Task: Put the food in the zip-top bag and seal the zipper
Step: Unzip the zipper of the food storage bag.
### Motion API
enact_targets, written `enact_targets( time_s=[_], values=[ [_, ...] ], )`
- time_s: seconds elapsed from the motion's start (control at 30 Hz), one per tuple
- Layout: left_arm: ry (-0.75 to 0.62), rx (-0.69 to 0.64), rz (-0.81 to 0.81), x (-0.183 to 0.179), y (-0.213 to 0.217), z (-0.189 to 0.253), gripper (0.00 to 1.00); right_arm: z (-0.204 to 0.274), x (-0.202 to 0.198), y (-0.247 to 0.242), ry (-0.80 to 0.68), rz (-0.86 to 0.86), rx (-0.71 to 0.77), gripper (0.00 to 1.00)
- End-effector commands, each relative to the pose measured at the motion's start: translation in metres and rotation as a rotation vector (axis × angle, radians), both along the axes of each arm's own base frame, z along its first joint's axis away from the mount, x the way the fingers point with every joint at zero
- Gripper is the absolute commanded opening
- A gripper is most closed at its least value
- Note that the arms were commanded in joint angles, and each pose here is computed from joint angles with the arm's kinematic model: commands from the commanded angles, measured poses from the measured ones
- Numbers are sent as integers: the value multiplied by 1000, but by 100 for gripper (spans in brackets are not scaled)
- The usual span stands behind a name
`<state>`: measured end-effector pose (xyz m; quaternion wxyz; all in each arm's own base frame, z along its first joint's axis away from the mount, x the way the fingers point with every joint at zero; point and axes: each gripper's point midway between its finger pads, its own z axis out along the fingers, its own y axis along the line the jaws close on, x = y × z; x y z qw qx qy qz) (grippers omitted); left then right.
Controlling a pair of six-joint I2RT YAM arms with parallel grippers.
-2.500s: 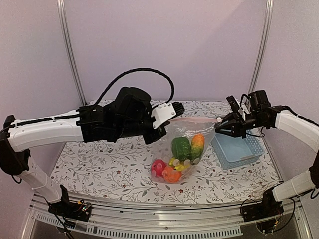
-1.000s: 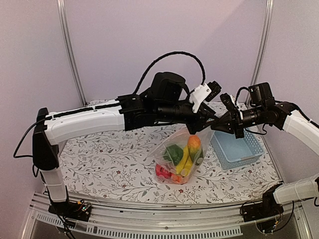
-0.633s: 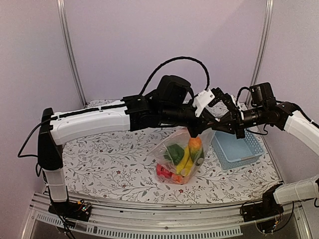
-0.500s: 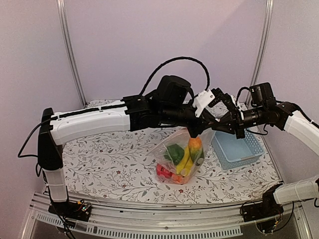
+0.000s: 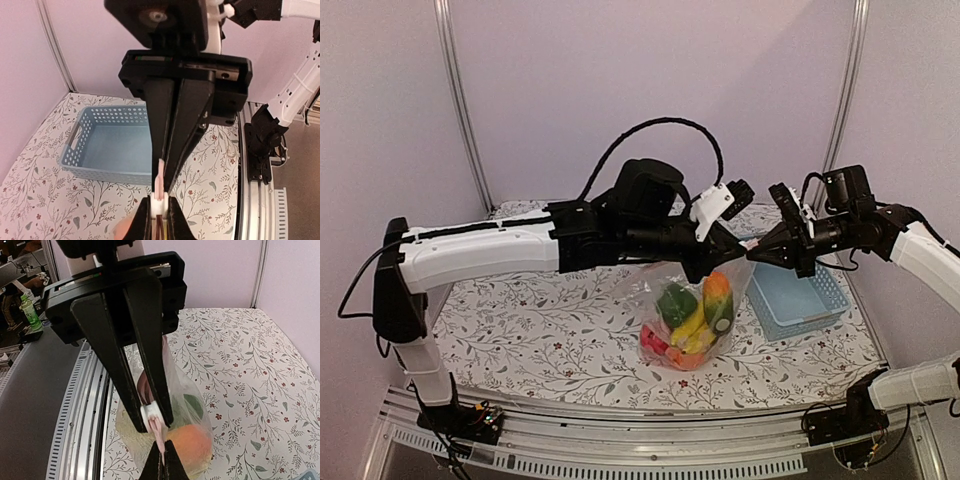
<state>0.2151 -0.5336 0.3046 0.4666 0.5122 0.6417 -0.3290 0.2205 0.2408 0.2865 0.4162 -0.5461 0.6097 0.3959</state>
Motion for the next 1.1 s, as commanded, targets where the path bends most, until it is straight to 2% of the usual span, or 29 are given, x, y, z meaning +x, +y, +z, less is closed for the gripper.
enact_targets(
  time_s=[0.0,0.17,0.33,0.5,0.83,1.07],
  values=[
    [62,122,115,9,56,-26,5,16,14,-15,-23,-62,32,0],
    [70,115,148,5,76,-29,6,15,14,-13,-3,-55,50,0],
    [67,88,123,1,75,-21,6,14,11,-11,25,-26,57,0],
    [36,132,157,6,84,-26,6,24,16,-19,11,-58,70,0],
    [66,221,255,-5,146,-66,6,21,62,-74,77,-204,135,0],
    [79,199,328,-12,184,-77,6,9,70,-78,108,-218,129,0]
  ],
)
